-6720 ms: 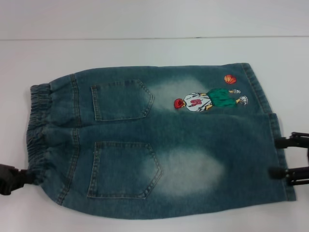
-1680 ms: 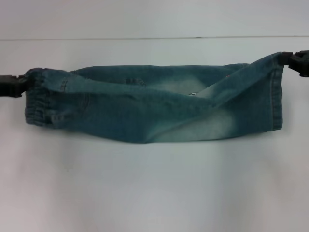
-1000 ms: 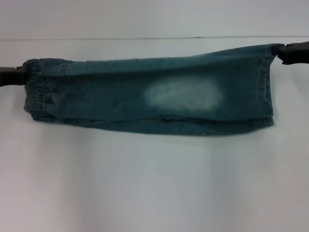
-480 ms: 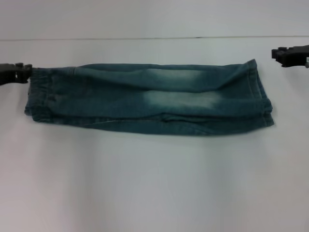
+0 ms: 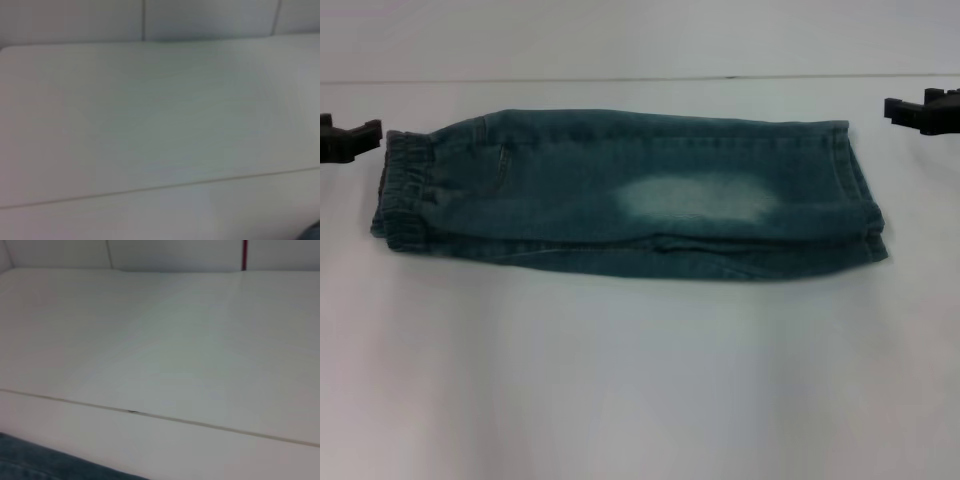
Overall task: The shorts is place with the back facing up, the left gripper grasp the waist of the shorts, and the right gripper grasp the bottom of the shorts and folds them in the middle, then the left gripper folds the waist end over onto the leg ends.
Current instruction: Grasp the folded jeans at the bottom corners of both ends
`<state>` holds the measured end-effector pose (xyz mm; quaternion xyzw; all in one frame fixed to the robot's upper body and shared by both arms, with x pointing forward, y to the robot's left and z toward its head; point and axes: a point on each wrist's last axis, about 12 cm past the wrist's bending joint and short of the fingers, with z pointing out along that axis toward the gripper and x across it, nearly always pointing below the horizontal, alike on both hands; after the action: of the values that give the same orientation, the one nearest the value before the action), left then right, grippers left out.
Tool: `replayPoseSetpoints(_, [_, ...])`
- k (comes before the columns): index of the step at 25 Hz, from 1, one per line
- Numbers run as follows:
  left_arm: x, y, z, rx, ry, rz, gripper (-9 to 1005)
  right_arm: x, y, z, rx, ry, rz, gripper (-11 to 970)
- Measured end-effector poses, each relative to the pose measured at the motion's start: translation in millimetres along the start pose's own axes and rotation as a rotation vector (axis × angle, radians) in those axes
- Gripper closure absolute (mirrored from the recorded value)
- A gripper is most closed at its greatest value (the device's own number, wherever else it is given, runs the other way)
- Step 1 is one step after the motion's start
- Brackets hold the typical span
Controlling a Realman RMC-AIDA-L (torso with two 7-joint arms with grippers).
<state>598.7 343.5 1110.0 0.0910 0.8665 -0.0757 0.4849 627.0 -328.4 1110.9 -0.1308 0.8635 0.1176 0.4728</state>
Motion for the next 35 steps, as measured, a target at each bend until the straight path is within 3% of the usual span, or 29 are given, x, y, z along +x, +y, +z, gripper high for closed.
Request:
replayPoseSetpoints(4, [12.1,9.9,-35.8,0.124,-0.118,-0.005,309,7.0,5.2,-12.6,-0.097,-0.042,-0.028,335])
replayPoseSetpoints(7, [32.1,17.4,-63.0,0.225,-0.182,0.003,256,14.5,12.0,-27.4,-0.206,-0.077,-0.064,199])
replayPoseSetpoints(9, [45.4,17.5,-71.0,0.269,-0.191,0.012,220,20.4,19.0,-35.8,-0.289,-0.091,-0.099,108])
replayPoseSetpoints(11, [56.8,17.1,-74.7,0.287,-0.181,0.019,185,27.0,27.7,-43.3,-0.381,-0.1,-0.14,92])
replayPoseSetpoints(18, [81.7,9.5,-64.3,0.296,-0.113,0.076,60,50.3,48.5,-59.9,-0.595,-0.113,-0.233,37])
replayPoseSetpoints(23, [86.0,4.2,-45.4,0.27,-0.078,0.115,74,61.6,58.9,-65.3,-0.682,-0.144,-0.24,23])
replayPoseSetpoints(35, [88.3,1.4,-17.1,0.164,0.003,0.226,107,67.5,62.0,-71.7,-0.727,-0.161,-0.237,28])
